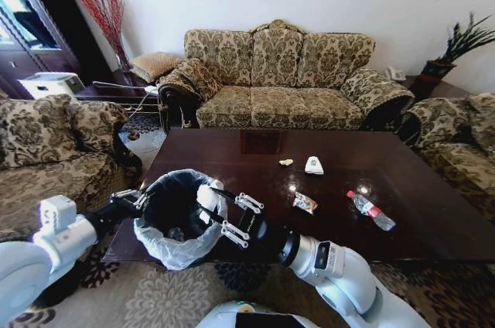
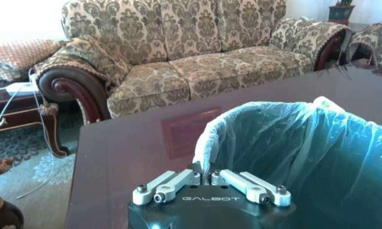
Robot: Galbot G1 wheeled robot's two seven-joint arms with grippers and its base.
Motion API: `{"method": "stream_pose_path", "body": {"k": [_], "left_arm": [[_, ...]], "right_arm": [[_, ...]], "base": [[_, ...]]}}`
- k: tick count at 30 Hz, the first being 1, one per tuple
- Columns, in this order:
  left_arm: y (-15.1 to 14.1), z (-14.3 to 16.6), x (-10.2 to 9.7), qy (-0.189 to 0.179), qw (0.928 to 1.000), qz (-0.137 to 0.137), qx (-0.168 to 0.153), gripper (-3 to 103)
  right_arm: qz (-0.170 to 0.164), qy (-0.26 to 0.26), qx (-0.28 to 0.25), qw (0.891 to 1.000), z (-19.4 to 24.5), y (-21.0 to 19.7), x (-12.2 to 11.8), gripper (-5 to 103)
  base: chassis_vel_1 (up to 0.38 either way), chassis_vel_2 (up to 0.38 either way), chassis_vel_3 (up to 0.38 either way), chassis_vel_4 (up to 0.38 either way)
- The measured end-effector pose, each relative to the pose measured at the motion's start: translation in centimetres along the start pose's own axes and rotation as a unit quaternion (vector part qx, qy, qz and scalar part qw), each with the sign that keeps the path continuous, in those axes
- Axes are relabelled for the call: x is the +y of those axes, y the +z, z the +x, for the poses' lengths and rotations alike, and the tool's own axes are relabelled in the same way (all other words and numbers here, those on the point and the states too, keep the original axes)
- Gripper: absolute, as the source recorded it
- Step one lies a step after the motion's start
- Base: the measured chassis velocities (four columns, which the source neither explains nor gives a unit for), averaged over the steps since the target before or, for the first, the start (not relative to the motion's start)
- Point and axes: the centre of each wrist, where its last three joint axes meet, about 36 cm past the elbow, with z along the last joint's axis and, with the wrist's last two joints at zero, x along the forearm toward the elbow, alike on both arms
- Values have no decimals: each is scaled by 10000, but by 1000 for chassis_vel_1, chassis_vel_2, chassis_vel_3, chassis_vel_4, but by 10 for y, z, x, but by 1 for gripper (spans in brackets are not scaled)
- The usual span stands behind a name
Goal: Move to the front of the table and place the trash on the table into the trash bin.
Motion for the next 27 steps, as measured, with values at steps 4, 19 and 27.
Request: {"method": "stream_pose_path", "body": {"k": [4,19,27], "left_arm": [[2,1,0,7,10000,1,-31,1],[-33,-31,-12,1227,9904,-120,-623,1],[-65,-88,-21,2453,9668,-542,-470,1]], "right_arm": [[-40,15,-25,10000,1,1,2,10],[-195,700,-138,9973,-3,1,-7,52],[-189,1161,-196,9929,-1,1,-32,79]], "base": [[0,0,0,0],[0,0,0,0],[0,0,0,0]]}}
